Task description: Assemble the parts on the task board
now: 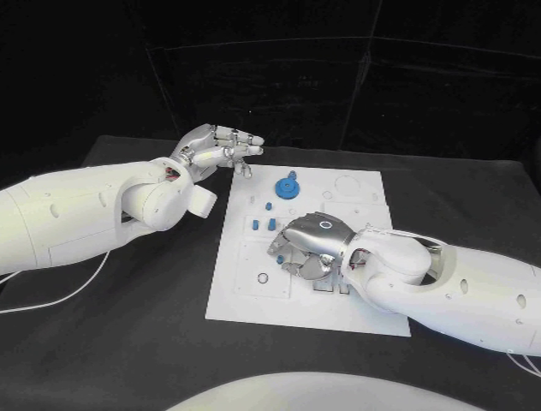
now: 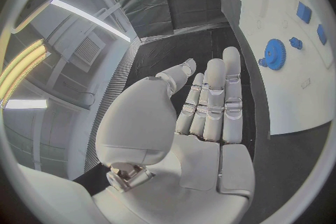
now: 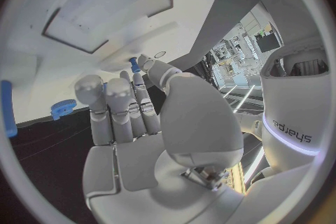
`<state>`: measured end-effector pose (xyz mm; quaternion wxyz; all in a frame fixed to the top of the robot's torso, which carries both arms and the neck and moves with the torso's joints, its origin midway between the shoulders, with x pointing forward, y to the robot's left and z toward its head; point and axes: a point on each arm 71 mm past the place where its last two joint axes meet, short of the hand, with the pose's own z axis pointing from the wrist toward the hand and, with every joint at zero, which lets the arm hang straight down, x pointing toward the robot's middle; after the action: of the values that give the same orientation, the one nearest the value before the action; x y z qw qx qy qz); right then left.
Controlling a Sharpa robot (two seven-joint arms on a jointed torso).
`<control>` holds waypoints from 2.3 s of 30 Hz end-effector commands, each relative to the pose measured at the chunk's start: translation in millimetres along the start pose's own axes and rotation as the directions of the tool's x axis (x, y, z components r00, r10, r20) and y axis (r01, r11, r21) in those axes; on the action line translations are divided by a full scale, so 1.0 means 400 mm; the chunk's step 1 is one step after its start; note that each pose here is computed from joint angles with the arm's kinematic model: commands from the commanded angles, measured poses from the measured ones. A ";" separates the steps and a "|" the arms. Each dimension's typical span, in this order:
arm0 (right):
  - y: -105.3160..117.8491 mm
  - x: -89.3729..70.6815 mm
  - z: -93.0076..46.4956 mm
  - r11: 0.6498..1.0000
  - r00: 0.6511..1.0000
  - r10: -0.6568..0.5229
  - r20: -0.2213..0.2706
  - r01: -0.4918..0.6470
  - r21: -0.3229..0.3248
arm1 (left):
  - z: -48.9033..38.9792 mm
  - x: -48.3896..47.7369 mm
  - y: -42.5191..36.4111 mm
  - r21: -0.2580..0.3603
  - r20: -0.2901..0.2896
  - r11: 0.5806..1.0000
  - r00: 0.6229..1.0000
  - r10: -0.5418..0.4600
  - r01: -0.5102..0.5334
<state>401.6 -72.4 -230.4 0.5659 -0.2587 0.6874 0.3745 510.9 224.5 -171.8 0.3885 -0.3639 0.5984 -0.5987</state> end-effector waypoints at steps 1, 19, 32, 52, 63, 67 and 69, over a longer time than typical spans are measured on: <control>0.001 -0.010 -0.002 1.000 0.999 0.001 0.045 -0.001 -0.004 | 0.001 0.001 -0.001 -0.007 -0.014 1.000 1.000 -0.008 0.008; -0.095 -0.096 -0.141 0.987 0.986 0.077 0.150 -0.097 0.129 | 0.001 -0.004 0.000 -0.013 -0.013 1.000 1.000 -0.008 0.008; -0.186 -0.145 -0.183 0.962 0.998 -0.018 0.061 0.001 0.272 | 0.003 -0.002 0.001 -0.013 -0.017 1.000 1.000 -0.009 0.008; -0.191 -0.128 -0.174 0.950 0.996 -0.065 -0.059 0.080 0.302 | 0.003 -0.003 0.002 -0.015 -0.017 1.000 1.000 -0.009 0.009; -0.198 -0.121 -0.167 0.946 0.994 -0.065 -0.090 0.090 0.310 | 0.003 -0.003 0.002 -0.016 -0.017 1.000 1.000 -0.009 0.009; -0.198 -0.122 -0.162 0.946 0.994 -0.073 -0.079 0.094 0.310 | 0.003 -0.003 0.002 -0.016 -0.017 1.000 1.000 -0.009 0.009; -0.198 -0.124 -0.159 0.946 0.995 -0.080 -0.065 0.096 0.309 | 0.003 -0.003 0.002 -0.016 -0.017 1.000 1.000 -0.009 0.009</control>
<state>436.7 -173.8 -195.8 0.5926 -0.2010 0.7439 0.2347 512.6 226.4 -173.8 0.3821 -0.3664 0.6053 -0.5945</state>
